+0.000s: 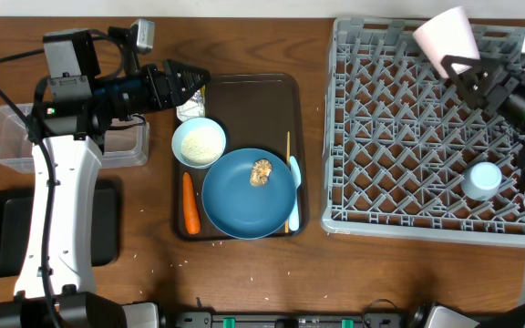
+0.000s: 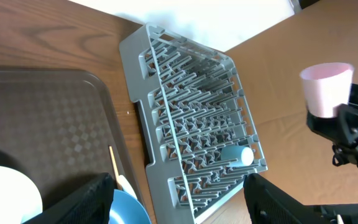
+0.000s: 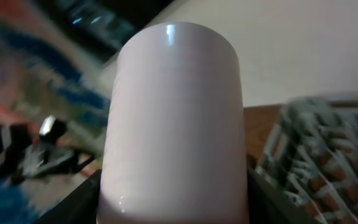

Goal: Sort waste into correct bins and load items into the dishwasher rack
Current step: 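Place the pink cup in the rack beside the blue cup with the right gripper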

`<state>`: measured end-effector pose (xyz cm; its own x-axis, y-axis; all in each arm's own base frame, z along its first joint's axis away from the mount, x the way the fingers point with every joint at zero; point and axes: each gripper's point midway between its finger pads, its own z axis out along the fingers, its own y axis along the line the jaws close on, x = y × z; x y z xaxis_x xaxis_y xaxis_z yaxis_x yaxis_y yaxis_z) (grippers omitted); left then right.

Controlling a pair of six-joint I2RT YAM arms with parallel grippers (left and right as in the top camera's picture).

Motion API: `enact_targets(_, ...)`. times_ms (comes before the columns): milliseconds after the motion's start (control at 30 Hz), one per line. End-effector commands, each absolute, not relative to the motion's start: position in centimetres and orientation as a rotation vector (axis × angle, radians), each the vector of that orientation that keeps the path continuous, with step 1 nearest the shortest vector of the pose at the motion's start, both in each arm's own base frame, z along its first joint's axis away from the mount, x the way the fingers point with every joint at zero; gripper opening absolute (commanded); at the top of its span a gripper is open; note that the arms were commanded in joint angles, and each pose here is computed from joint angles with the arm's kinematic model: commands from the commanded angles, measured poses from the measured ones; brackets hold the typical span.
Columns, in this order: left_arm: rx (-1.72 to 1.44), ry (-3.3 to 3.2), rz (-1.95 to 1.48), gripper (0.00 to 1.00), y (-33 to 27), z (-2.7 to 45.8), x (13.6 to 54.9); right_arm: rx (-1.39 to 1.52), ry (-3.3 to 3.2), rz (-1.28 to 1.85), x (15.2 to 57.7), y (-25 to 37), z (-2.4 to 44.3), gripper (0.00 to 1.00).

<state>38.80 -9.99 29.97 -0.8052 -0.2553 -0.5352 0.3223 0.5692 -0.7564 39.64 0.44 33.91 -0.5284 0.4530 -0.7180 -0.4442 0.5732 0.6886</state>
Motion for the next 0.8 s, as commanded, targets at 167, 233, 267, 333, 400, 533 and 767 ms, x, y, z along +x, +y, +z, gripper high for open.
enact_targets(167, 0.065, 2.189, -1.209, 0.69, -9.8, 29.7, 38.9, 0.422, 2.004, 0.737, 40.7, -5.0, 27.7, 0.47)
enact_targets(233, 0.065, 2.189, -1.209, 0.68, -9.8, 29.7, 38.9, 0.494, 2.091, 0.613, 39.9, -6.3, 25.5, 0.45)
enact_targets(267, 0.065, 2.189, -1.208, 0.68, -9.8, 29.7, 38.9, 0.533, 2.13, 0.558, 39.3, -7.0, 24.6, 0.46)
enact_targets(333, 0.065, 2.189, -1.208, 0.68, -9.8, 29.7, 38.9, 0.576, 2.208, 0.462, 38.2, -7.9, 23.4, 0.45)
enact_targets(400, 0.065, 2.189, -1.208, 0.69, -9.8, 29.7, 38.9, 0.637, 2.274, 0.382, 36.8, -8.6, 23.0, 0.46)
enact_targets(533, 0.065, 2.189, -1.208, 0.69, -9.8, 29.7, 38.9, 0.721, 2.367, 0.217, 34.2, -10.1, 24.1, 0.48)
enact_targets(767, 0.065, 2.189, -1.208, 0.68, -9.8, 29.7, 38.9, 0.775, 2.431, 0.143, 32.3, -11.0, 25.2, 0.48)
